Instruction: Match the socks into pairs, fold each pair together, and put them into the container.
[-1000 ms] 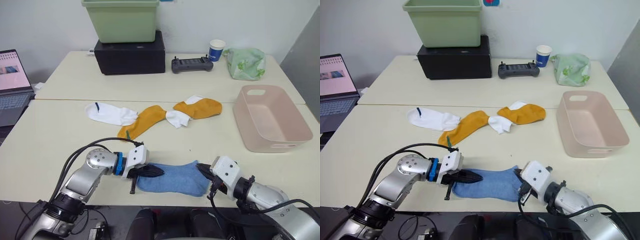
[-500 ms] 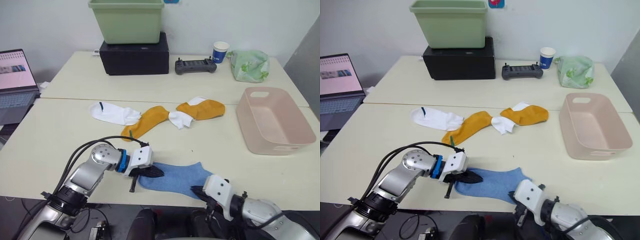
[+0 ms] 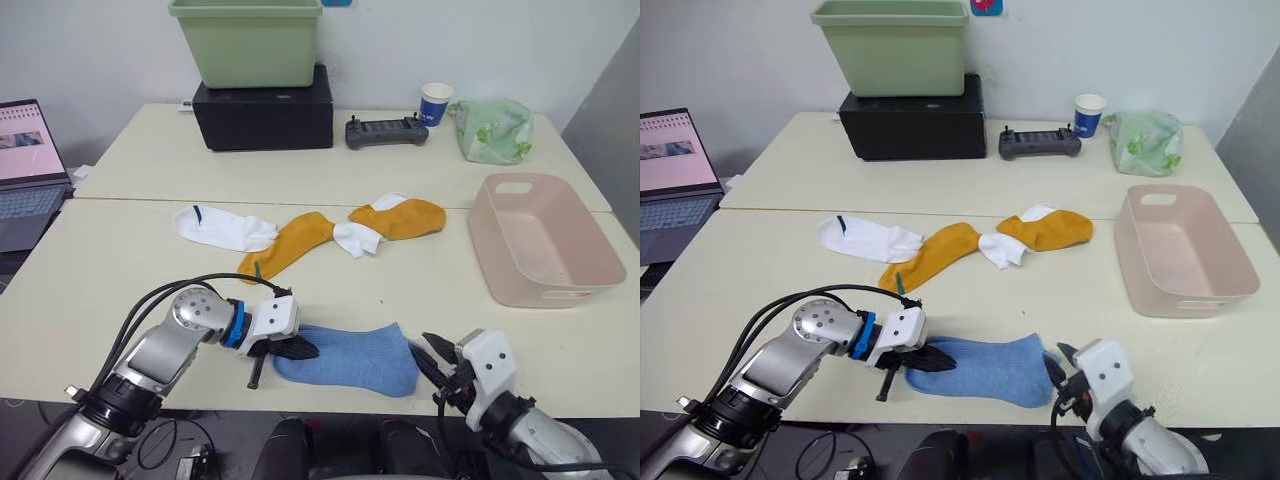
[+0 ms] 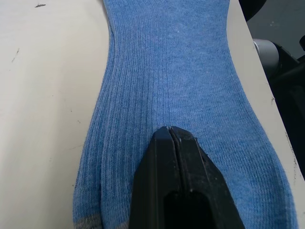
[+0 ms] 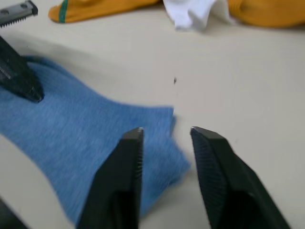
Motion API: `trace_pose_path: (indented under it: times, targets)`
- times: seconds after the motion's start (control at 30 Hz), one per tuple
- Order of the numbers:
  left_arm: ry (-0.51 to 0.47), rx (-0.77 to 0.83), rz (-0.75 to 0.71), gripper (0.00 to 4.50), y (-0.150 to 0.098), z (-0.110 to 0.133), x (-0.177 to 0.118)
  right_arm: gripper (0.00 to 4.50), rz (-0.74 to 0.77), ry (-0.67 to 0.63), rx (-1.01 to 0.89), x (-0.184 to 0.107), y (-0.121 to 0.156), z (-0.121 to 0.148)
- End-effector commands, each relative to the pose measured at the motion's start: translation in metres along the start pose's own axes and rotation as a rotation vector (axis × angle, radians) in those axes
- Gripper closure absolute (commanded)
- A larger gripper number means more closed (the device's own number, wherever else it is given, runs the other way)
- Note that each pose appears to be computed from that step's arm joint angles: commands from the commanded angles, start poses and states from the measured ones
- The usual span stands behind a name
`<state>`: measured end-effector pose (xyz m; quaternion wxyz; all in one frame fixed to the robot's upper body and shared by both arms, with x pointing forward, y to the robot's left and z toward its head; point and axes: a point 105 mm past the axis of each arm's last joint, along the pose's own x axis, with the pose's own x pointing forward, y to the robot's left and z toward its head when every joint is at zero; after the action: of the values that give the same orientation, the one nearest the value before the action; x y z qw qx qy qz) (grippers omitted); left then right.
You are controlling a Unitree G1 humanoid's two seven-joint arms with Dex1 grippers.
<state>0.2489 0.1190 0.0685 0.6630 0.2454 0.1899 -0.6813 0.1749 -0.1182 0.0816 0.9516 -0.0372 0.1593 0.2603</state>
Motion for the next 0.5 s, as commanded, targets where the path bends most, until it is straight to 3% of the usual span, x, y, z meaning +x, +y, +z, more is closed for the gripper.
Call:
trace_pose_path:
  times: [0.03,0.27,0.37,0.5]
  targets:
    - [0.04,-0.039,-0.007,4.5,-0.006,-0.012,0.006,1.51,-0.006,-0.004,0.038,0.002,0.005,0.0]
    - [0.033,-0.041,0.027,4.5,-0.002,-0.013,0.006,1.51,0.04,0.064,0.088,0.021,0.019,-0.013]
    - [0.031,-0.045,0.043,4.5,0.001,-0.014,0.003,2.13,0.054,0.073,0.073,0.024,0.021,-0.014]
    - [0.019,-0.061,0.072,4.5,0.002,-0.015,0.002,3.6,0.023,0.039,0.079,0.025,0.01,-0.005]
